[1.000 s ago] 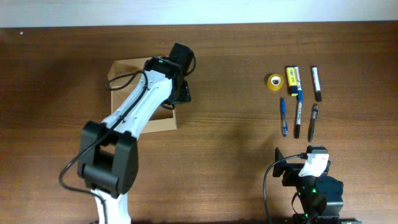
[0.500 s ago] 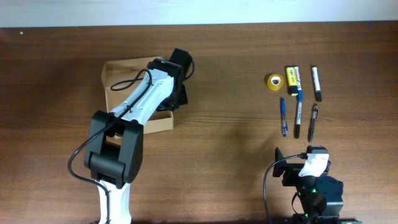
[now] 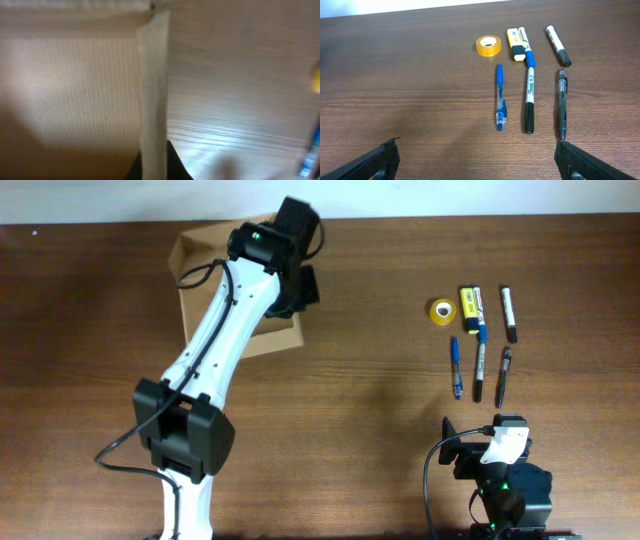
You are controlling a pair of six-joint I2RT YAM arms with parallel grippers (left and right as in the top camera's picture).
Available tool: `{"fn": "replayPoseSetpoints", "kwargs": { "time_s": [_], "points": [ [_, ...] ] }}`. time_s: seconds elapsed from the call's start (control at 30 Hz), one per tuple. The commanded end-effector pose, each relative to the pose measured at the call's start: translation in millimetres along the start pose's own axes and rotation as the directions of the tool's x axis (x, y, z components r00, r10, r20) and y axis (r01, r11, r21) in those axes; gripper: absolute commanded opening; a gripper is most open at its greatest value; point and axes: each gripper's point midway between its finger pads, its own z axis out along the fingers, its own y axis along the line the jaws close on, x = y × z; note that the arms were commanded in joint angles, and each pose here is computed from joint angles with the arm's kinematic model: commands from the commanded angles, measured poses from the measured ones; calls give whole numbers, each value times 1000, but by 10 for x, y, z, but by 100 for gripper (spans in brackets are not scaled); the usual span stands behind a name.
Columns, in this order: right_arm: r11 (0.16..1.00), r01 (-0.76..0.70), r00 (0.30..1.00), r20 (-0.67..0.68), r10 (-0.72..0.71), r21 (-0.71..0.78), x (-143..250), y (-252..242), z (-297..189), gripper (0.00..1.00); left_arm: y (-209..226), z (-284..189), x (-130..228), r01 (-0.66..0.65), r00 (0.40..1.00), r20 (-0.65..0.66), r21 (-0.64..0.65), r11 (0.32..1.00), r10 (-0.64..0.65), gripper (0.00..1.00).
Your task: Pack container
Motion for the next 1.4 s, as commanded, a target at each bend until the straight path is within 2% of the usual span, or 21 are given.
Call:
{"fn": "replayPoseSetpoints", "kwargs": {
  "time_s": [0.0,0.3,0.47,0.77,1.1,1.23,1.37],
  "points": [
    [1000,-9,1000,1,9,1,13,-8,6,99,-290,-194,108,16,1000,15,39,999,-17,1],
    [1000,-9,1000,1,9,1,13,-7,6,99,-976,-252,730,-107,994,38,25,994,106,2],
    [1000,-9,1000,1,9,1,13,-8,6,99,-1220,-26,923,-121,992,24,22,992,121,2],
    [1000,-9,1000,1,9,1,13,-8,6,99,-1263,677,928,-112,993,-24,-30,993,111,2],
    [1000,-9,1000,1,9,1,13,-7,6,99,-1099,1038,793,-93,995,-30,-87,992,91,4],
    [1000,-9,1000,1,9,1,13,-8,6,99,-1010,1068,688,-101,995,-32,-89,991,98,15],
    [1000,-9,1000,1,9,1,13,-8,6,99,-990,1072,665,-140,990,-39,-83,987,137,44]
  ]
}}
